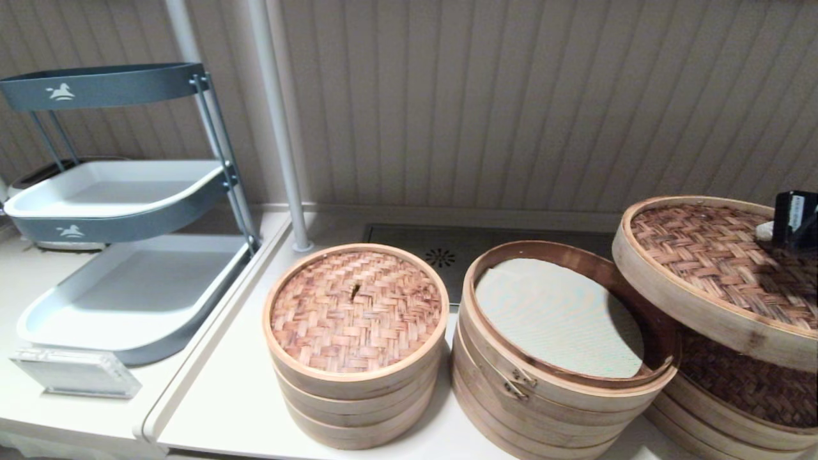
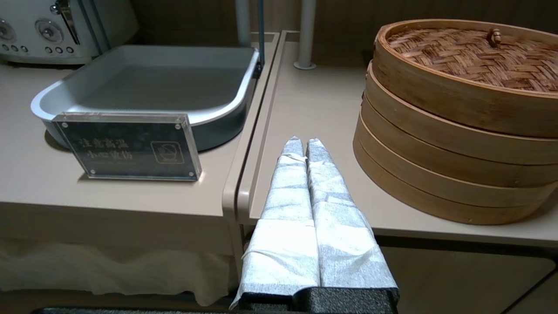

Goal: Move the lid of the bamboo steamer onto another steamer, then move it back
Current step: Put the steamer

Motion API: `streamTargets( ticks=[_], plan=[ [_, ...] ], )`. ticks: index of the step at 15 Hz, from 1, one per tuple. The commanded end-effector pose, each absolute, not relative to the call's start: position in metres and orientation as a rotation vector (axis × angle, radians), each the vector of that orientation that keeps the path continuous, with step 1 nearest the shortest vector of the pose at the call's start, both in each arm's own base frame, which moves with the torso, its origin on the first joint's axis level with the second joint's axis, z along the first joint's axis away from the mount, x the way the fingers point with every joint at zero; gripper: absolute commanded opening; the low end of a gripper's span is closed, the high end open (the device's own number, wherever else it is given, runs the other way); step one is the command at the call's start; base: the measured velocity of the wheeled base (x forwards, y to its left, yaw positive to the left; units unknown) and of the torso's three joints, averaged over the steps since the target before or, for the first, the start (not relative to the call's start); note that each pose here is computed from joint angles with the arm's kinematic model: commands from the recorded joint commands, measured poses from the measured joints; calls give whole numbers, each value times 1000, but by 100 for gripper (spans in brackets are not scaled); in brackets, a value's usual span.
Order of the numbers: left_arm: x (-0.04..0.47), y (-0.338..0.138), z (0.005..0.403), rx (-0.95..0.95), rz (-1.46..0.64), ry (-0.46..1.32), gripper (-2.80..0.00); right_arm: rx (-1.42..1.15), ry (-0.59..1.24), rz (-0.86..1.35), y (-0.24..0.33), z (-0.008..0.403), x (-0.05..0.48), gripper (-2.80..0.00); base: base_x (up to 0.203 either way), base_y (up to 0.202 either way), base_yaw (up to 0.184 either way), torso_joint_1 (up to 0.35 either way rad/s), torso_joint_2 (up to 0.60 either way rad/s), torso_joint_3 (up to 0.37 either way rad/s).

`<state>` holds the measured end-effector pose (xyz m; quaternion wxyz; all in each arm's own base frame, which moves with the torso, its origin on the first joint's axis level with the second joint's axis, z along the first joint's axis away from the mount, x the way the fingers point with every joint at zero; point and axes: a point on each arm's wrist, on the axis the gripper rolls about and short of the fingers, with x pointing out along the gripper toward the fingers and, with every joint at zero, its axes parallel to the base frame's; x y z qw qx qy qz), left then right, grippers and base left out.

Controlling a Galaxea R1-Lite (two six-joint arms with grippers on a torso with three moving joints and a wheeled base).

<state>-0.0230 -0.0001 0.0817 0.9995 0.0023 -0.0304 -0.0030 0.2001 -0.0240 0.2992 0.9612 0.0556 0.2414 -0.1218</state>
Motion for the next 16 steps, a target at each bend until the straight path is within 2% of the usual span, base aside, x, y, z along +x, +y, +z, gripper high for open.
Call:
streamTargets(
  ticks=[1, 7, 11, 16],
  plan=[
    [-21, 0, 75, 5, -6, -38, -280, 142, 483, -318, -50, 299, 193, -280, 0, 0, 0, 0, 0, 0],
    [-21, 0, 75, 5, -5, -38, -280, 187, 501, -382, -97, 290, 194, -280, 0, 0, 0, 0, 0, 0],
    [-21, 0, 75, 5, -6, -39, -280, 187, 450, -401, -107, 282, 199, -280, 0, 0, 0, 0, 0, 0],
    [-21, 0, 75, 5, -6, -39, -280, 194, 470, -398, -112, 263, 211, -280, 0, 0, 0, 0, 0, 0]
  ],
)
